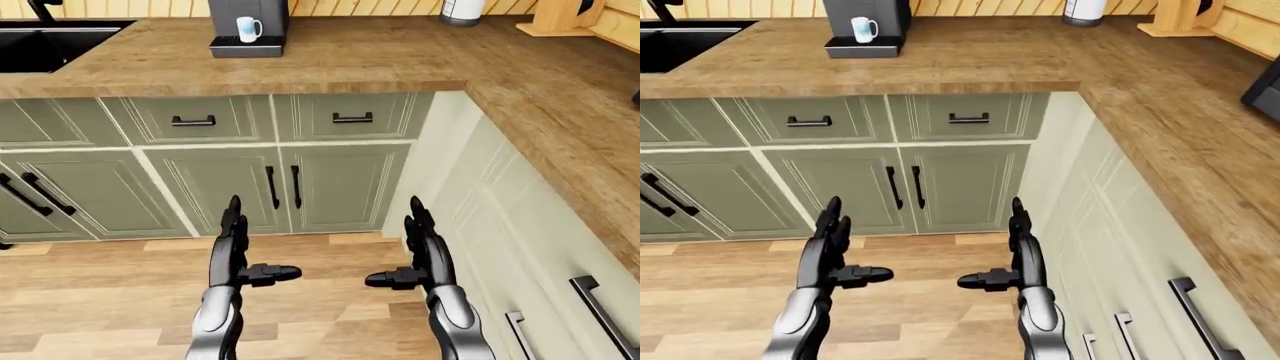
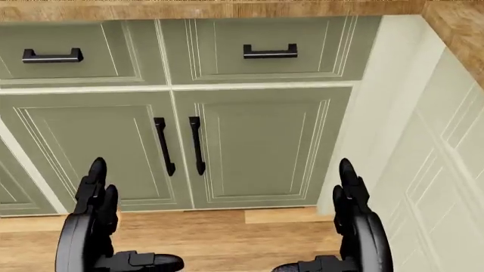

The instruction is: Pick the mug from under the coffee machine dispenser and place it on the counter.

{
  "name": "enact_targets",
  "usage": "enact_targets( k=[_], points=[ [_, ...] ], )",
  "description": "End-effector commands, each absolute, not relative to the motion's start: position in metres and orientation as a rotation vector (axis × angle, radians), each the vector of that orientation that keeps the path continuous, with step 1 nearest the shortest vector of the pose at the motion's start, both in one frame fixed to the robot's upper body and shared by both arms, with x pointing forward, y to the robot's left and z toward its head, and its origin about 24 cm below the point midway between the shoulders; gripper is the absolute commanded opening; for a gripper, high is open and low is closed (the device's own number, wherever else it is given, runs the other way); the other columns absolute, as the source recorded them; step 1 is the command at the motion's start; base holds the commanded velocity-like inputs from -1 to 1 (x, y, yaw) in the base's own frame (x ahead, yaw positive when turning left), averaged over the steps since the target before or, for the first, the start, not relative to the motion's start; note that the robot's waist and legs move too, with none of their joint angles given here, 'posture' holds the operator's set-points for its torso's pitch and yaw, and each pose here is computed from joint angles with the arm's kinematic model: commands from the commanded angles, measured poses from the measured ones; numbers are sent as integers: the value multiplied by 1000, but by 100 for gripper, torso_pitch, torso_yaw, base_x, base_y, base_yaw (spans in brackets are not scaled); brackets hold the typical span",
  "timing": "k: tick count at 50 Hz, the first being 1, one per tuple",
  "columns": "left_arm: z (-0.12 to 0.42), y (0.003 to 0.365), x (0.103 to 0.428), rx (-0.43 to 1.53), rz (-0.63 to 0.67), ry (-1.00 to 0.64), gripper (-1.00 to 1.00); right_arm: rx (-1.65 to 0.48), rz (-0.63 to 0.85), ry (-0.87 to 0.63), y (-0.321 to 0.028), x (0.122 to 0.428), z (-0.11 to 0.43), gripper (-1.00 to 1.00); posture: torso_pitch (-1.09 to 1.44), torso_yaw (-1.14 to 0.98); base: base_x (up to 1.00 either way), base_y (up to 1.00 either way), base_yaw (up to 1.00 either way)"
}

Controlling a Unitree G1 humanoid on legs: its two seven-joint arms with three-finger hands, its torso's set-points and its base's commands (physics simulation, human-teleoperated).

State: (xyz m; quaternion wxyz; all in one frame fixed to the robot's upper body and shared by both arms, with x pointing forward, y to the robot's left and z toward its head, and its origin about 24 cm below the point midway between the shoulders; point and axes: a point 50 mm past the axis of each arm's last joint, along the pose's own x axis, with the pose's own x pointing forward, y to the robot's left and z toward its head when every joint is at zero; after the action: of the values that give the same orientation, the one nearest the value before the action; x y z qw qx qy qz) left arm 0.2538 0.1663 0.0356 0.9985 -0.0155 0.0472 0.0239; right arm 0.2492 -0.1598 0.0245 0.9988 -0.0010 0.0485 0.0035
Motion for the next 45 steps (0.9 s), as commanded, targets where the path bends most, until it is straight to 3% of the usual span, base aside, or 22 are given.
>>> enact_targets(
  k=[1, 23, 45],
  points=[
    [57, 165, 258, -23, 33, -12, 100, -1, 11, 13, -159, 253, 42, 100, 0, 0, 0, 0, 0],
    [94, 172, 260, 18, 42, -75, 100, 19, -13, -59, -167, 264, 84, 100, 0, 0, 0, 0, 0],
    [148, 200, 268, 62, 114, -196, 100, -42, -49, -167, -203, 296, 152, 100, 0, 0, 0, 0, 0]
  ],
)
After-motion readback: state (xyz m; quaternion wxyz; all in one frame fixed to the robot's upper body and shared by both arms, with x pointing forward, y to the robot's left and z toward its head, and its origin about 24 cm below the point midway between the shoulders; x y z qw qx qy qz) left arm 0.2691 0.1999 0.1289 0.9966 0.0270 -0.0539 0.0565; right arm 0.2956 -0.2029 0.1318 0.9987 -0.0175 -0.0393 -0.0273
